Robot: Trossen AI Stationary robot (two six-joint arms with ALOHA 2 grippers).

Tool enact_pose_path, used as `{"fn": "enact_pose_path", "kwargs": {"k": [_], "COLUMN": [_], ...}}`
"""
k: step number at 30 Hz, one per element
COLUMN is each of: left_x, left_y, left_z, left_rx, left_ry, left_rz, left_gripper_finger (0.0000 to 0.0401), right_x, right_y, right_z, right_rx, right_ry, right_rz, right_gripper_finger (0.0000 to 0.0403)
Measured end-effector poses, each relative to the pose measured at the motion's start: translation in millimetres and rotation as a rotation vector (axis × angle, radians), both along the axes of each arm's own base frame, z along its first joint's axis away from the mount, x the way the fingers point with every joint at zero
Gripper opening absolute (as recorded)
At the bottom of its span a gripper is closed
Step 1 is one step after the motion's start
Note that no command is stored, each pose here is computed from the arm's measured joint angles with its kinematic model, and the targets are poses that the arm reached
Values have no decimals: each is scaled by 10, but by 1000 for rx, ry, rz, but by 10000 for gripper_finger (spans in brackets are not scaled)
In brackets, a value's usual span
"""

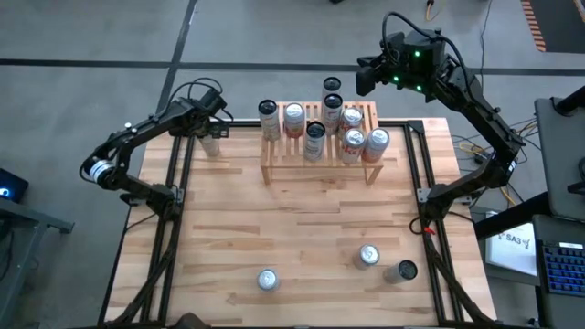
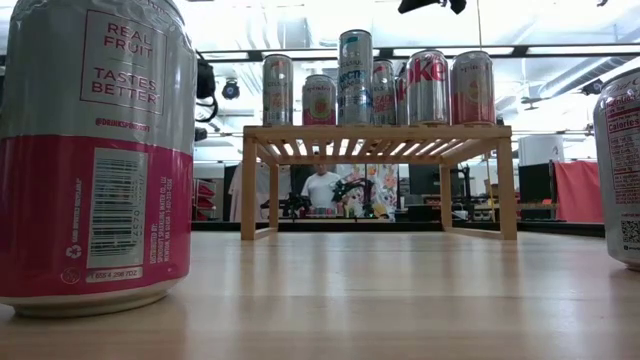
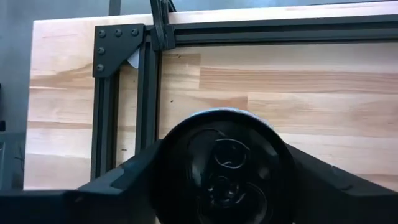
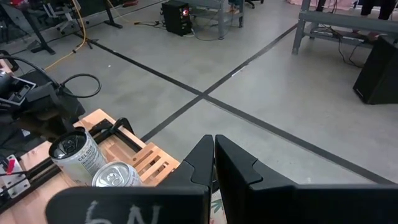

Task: Place canned beverage on shelf
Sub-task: Put the white and yellow soda can on the shelf aligned with the other white and yellow soda can

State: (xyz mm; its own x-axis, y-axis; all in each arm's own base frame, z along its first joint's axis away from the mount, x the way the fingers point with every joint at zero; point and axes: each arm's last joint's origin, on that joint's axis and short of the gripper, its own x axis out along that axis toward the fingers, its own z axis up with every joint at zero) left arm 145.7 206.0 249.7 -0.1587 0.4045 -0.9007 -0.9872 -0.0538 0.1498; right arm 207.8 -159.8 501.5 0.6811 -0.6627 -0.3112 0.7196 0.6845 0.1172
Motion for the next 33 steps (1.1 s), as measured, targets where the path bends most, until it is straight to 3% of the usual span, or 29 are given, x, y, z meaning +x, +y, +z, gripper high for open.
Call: {"fn": "enact_pose_path", "kwargs": {"k": [6, 12, 17, 25, 33], "left_x": [-11, 81, 203, 373, 622], "left_y": [-135, -358, -709, -1254, -1559], "left_z": [121, 600, 1100, 1700, 2013], "left_rx": [-35, 29, 121, 185, 179], "left_ry": [16, -19, -28, -260, -404], "left_rz": [-16, -45, -73, -153, -291], "left_gripper_finger": [246, 246, 251, 253, 253], "right_x": [-2, -3, -9, -15, -17], "right_y": [2, 2, 7, 11, 13], "right_z": [-8, -10, -32, -52, -59], "right_rx": [0, -7, 2, -1, 3], "right_ry": [12, 22, 47, 80, 87], "right_rz": [3, 7, 10, 18, 19], "right_gripper_finger": [9, 9, 9, 9, 9]}}
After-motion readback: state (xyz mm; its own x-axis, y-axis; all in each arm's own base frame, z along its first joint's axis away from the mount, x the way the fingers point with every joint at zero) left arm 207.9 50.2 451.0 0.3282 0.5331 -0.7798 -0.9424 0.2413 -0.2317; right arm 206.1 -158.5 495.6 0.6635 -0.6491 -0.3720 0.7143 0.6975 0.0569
